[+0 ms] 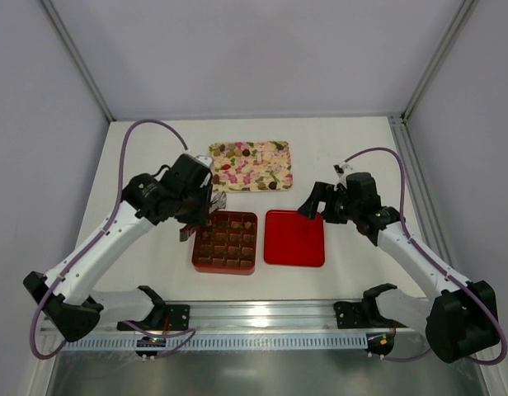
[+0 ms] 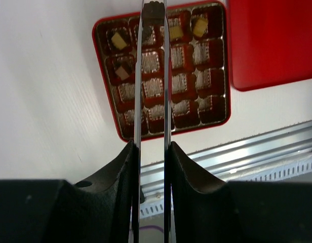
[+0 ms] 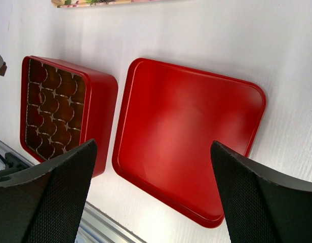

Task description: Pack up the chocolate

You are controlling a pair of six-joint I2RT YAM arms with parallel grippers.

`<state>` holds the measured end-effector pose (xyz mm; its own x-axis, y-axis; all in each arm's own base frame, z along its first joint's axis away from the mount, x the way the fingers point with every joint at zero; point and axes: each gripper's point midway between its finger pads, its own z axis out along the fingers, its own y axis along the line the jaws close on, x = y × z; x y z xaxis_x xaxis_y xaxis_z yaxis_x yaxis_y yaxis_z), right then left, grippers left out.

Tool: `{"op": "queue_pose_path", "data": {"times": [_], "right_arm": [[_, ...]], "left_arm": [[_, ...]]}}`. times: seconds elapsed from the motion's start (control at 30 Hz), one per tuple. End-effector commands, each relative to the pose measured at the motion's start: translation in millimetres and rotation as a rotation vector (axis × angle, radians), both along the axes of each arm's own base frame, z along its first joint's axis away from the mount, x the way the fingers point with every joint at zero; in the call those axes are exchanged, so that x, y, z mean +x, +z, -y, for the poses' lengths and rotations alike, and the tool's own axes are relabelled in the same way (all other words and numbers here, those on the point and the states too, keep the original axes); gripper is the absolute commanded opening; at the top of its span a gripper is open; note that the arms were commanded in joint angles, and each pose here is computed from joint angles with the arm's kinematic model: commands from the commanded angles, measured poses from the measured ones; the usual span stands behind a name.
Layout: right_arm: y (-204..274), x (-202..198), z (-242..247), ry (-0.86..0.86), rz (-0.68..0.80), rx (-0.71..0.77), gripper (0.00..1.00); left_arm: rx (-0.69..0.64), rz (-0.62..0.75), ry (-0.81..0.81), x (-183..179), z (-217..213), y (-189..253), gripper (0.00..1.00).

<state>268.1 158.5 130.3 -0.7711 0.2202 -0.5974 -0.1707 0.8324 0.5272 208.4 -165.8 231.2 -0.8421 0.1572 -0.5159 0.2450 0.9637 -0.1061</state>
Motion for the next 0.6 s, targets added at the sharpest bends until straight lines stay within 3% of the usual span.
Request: {"op": "queue_pose_path", "data": {"times": [0.0,0.57], "right_arm": [[17.9,11.2,-9.1,0.003,0.061,0.032,0.92],[10.0,7.8,-12.5,0.002,0.043,0.015,0.92]], "left_arm": [[-0.05,-0.011,0.022,-16.2,-4.7,-4.7,0.3],[-0.059,-0.079,0.014,-39.5,-8.1,-48.5,0.33]]}}
